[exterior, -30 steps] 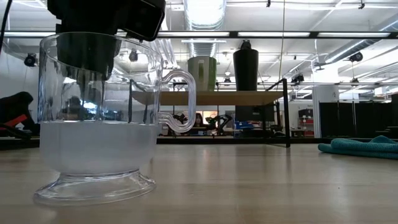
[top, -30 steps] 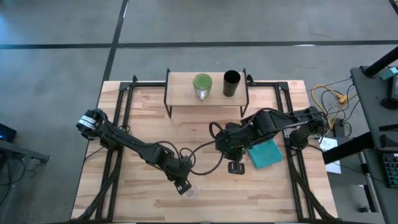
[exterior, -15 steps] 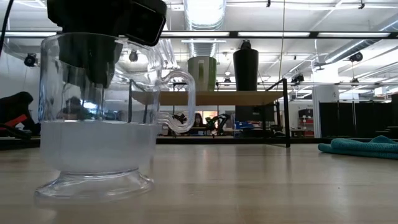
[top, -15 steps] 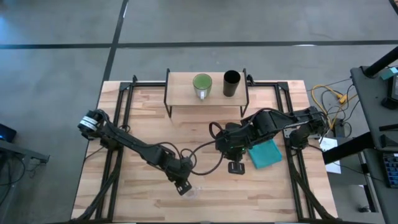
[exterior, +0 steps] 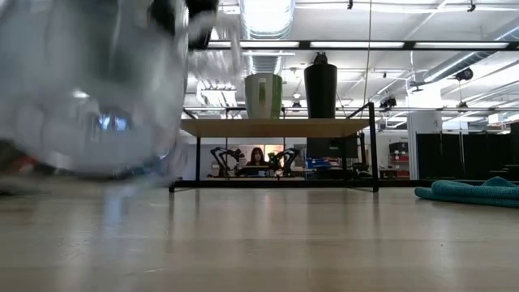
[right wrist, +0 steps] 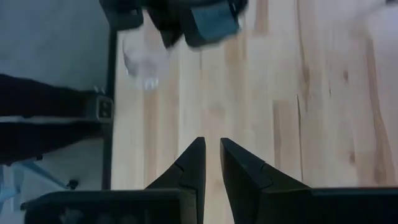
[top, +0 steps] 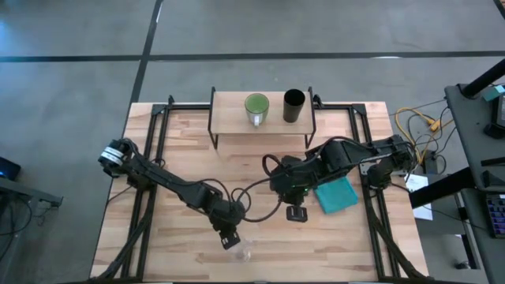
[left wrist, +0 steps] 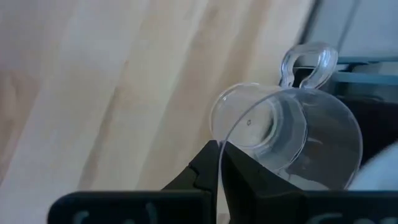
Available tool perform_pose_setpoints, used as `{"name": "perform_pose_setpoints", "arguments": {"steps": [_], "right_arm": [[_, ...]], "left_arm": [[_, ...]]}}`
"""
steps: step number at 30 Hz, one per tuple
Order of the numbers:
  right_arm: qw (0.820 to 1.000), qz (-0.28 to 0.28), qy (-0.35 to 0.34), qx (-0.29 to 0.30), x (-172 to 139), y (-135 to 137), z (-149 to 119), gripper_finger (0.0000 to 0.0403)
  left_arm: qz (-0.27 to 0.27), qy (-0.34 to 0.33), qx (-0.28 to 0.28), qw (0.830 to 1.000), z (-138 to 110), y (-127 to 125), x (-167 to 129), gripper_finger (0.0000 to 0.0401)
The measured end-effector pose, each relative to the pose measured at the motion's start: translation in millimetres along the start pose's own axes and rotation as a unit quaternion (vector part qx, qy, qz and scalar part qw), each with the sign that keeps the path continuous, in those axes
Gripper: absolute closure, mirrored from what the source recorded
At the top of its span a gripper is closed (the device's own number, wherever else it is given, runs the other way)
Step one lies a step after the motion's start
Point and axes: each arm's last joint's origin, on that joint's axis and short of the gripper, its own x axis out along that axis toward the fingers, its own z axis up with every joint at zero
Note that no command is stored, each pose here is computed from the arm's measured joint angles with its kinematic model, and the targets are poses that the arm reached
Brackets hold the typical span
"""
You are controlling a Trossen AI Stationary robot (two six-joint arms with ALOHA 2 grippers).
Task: Stack small to large cups/mugs on shelf
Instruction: Put the transparent mug on the shelf
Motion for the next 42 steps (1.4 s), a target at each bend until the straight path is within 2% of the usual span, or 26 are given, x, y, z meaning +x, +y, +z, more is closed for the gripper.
{"name": "perform_pose_setpoints", "arguments": {"steps": [2,6,11,13,17,21,26,32,35,42], "right_arm": [[1.000,0.008,-0.025,-0.006,0,2,5,0.0359],[0.997,0.022,-0.066,-0.016,-1,4,13,0.0360],[0.996,0.028,-0.079,-0.027,-1,5,15,0.0360],[0.996,0.025,-0.083,-0.027,-1,5,16,0.0360],[0.990,-0.015,-0.140,-0.024,1,5,25,0.0360],[0.976,-0.063,-0.208,-0.028,-1,1,36,0.0360],[0.972,-0.073,-0.222,-0.011,1,-13,45,0.0360],[0.971,-0.096,-0.217,0.013,14,-38,55,0.0359],[0.974,-0.087,-0.209,0.020,20,-48,59,0.0359],[0.976,-0.070,-0.206,0.025,20,-54,60,0.0360]], "left_arm": [[-0.016,-0.004,0.016,1.000,3,-5,-10,0.0401],[-0.015,-0.018,0.042,0.999,6,-6,-38,0.0401],[0.045,-0.054,0.068,0.995,3,4,-93,0.0401],[0.064,-0.089,0.076,0.991,3,8,-118,0.0401],[0.059,-0.178,0.095,0.978,0,13,-164,0.0401],[0.060,-0.218,0.123,0.966,-4,21,-192,0.0401],[0.085,-0.229,0.160,0.956,-8,27,-206,0.0401],[0.117,-0.223,0.203,0.946,-2,34,-205,0.0401],[0.132,-0.218,0.227,0.940,3,37,-205,0.0401],[0.169,-0.214,0.197,0.942,10,55,-219,0.0401]]}}
